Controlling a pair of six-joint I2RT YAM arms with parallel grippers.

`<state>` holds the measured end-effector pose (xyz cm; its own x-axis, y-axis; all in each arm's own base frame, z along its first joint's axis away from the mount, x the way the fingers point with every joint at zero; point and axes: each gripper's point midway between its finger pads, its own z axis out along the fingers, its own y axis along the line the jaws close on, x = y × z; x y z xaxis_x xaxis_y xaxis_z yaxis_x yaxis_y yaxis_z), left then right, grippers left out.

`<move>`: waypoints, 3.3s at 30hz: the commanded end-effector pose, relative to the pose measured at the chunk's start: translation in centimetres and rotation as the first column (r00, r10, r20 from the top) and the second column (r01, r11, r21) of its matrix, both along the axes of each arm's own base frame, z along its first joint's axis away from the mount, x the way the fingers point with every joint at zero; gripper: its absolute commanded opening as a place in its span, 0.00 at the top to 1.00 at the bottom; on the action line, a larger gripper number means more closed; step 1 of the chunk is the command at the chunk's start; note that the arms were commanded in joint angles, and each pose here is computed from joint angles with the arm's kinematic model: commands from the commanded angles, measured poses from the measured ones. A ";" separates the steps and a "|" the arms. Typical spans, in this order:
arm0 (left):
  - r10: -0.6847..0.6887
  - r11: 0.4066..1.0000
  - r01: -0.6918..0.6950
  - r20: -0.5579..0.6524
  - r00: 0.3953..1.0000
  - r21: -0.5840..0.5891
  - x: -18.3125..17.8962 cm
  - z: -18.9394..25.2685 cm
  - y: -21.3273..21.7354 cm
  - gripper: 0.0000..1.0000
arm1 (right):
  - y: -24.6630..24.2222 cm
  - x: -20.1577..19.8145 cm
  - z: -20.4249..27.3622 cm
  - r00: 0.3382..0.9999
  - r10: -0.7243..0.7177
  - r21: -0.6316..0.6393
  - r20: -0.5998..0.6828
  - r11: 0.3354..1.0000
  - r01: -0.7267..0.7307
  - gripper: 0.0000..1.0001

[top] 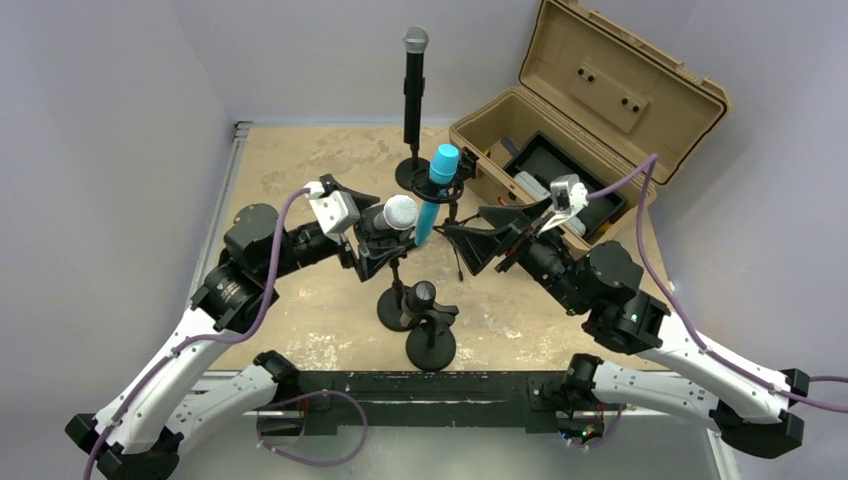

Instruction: Remove the microphone from the stand

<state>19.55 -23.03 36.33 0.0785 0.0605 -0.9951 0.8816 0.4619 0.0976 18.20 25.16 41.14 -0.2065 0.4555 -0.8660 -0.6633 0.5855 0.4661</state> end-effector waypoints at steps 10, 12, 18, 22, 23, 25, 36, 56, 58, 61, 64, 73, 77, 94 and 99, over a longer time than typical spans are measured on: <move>0.117 0.993 -0.121 0.307 0.945 -0.007 3.3 2.7 -1.5 0.30 | -3.2 -0.6 1.7 0.998 -0.059 0.097 -0.009 0.994 0.060 0.01; 0.120 0.992 -0.124 0.315 0.941 -0.007 3.2 2.6 -1.5 0.35 | -3.3 -0.5 1.7 0.998 -0.065 0.099 -0.011 0.993 0.066 0.01; 0.121 0.991 -0.134 0.360 0.925 0.011 2.9 2.8 -1.5 0.55 | -3.3 -0.4 1.5 0.997 -0.072 0.099 -0.018 0.992 0.074 0.01; 0.099 0.993 -0.118 0.381 0.919 0.028 2.4 3.5 -1.5 0.63 | -3.2 -0.3 1.5 0.997 -0.073 0.105 -0.017 0.992 0.075 0.01; 0.084 0.993 -0.108 0.379 0.922 0.042 2.3 3.4 -1.6 0.66 | -3.2 -0.3 1.6 0.997 -0.073 0.107 -0.018 0.991 0.075 0.01; 0.066 0.994 -0.095 0.374 0.925 0.061 2.0 3.6 -1.7 0.70 | -3.2 -0.3 1.6 0.997 -0.074 0.110 -0.020 0.991 0.076 0.01; -0.010 0.999 -0.003 0.390 0.921 0.035 -0.4 8.1 -1.8 0.84 | -3.4 -0.4 1.9 0.997 -0.072 0.128 -0.019 0.989 0.074 0.01; 0.493 0.870 -0.493 -0.024 0.870 -0.021 -1.0 11.6 11.6 1.00 | -3.3 -0.5 1.7 0.998 -0.067 0.141 -0.023 0.988 0.069 0.01; 0.580 0.813 -0.582 -0.090 0.809 0.008 0.0 9.8 13.3 1.00 | -3.2 -0.4 1.6 0.997 -0.068 0.135 -0.021 0.988 0.070 0.01; 0.677 0.733 -0.675 -0.184 0.712 0.083 1.8 6.6 15.2 1.00 | -2.9 -0.4 1.7 0.998 -0.061 0.124 -0.014 0.990 0.063 0.01; 0.729 0.668 -0.733 -0.313 0.608 0.131 4.2 3.0 16.7 1.00 | -2.8 -0.4 1.8 0.998 -0.058 0.120 -0.012 0.991 0.059 0.01; 0.705 0.598 -0.736 -0.645 0.296 0.316 14.5 -8.6 21.2 1.00 | -4.1 -1.0 2.0 0.998 -0.064 0.147 -0.005 0.987 0.065 0.01; 0.650 0.655 -0.621 -0.740 0.171 0.431 19.6 -15.3 21.0 1.00 | -4.0 -1.0 2.2 0.998 -0.058 0.144 -0.004 0.988 0.058 0.01; 0.788 0.589 -0.325 -0.615 0.028 0.740 28.8 -26.5 20.3 1.00 | -3.3 -0.8 2.2 0.998 -0.053 0.136 -0.024 0.989 0.056 0.01; 0.846 0.508 -0.269 -0.532 -0.020 0.818 28.6 -29.5 19.2 0.91 | -3.1 -0.5 2.1 0.998 -0.061 0.128 -0.033 0.990 0.065 0.01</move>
